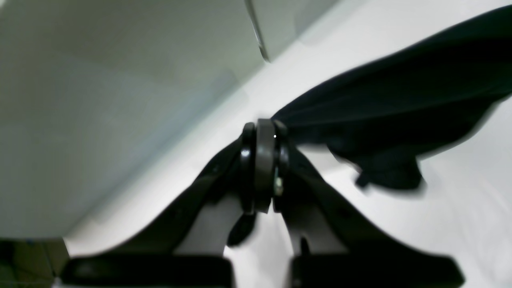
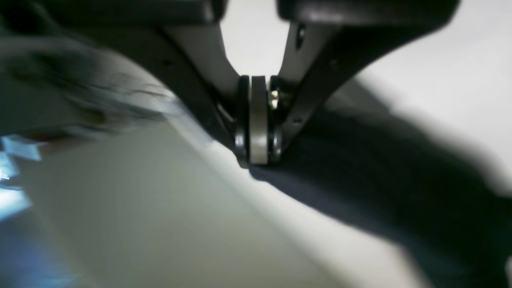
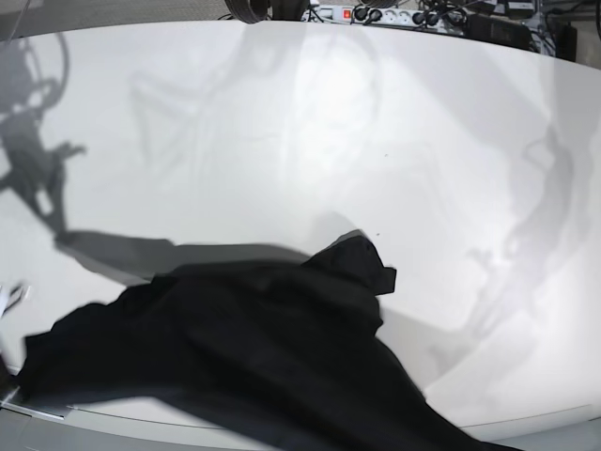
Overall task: Layout the t-shirt on the table in an organized manner, then fold the t-shirt properly
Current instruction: 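Lift the shirt with both grippers and stretch it apart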
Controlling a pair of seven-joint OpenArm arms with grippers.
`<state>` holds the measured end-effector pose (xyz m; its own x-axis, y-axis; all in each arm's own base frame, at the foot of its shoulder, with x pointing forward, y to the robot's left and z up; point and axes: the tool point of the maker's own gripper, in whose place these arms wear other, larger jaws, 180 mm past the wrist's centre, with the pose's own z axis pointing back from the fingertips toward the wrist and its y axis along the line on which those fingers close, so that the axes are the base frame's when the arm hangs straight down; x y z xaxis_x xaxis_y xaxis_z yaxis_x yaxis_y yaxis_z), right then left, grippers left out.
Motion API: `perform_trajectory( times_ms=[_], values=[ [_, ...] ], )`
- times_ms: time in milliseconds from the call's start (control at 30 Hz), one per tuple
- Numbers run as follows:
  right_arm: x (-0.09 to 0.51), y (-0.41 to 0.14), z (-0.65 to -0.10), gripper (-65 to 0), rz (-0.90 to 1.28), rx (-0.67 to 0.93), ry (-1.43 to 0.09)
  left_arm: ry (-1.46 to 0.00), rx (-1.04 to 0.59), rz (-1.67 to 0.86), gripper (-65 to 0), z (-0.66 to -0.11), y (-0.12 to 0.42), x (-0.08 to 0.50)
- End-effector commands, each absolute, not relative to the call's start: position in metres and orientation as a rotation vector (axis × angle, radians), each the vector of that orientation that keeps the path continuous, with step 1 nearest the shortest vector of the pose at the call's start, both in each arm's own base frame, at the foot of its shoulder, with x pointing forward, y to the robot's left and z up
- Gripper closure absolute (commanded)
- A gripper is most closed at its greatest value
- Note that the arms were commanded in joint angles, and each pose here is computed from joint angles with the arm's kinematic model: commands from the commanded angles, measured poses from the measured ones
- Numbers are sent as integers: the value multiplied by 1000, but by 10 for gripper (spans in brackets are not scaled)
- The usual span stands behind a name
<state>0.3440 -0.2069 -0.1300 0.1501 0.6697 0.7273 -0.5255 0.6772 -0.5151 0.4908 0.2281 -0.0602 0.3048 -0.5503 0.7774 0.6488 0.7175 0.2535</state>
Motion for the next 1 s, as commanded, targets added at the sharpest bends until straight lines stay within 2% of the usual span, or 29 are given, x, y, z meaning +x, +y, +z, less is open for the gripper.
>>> perform_trajectory(
  times_ms=[0,33,233,367,667,833,967],
  values=[
    [337,-203,-133,0,907,-118,-1105,-1018,-136,-804,0,-40,226,488],
    [325,-197,-152,0,946,-54,-1035,-978,-157,-811,0,-47,226,482],
    [258,-177,-228,0,983,221,-742,-550,-440,-771,0,-199,211,415],
    [217,-170,-263,0,975,331,-607,-391,-593,-729,0,-271,199,364],
    [138,-158,-308,0,894,512,-378,-98,-674,-610,0,-368,208,264],
    [118,-158,-317,0,873,537,-323,-6,-707,-590,0,-393,208,223],
    [153,-156,-309,0,873,465,-474,-9,-711,-592,0,-393,206,225]
  ],
)
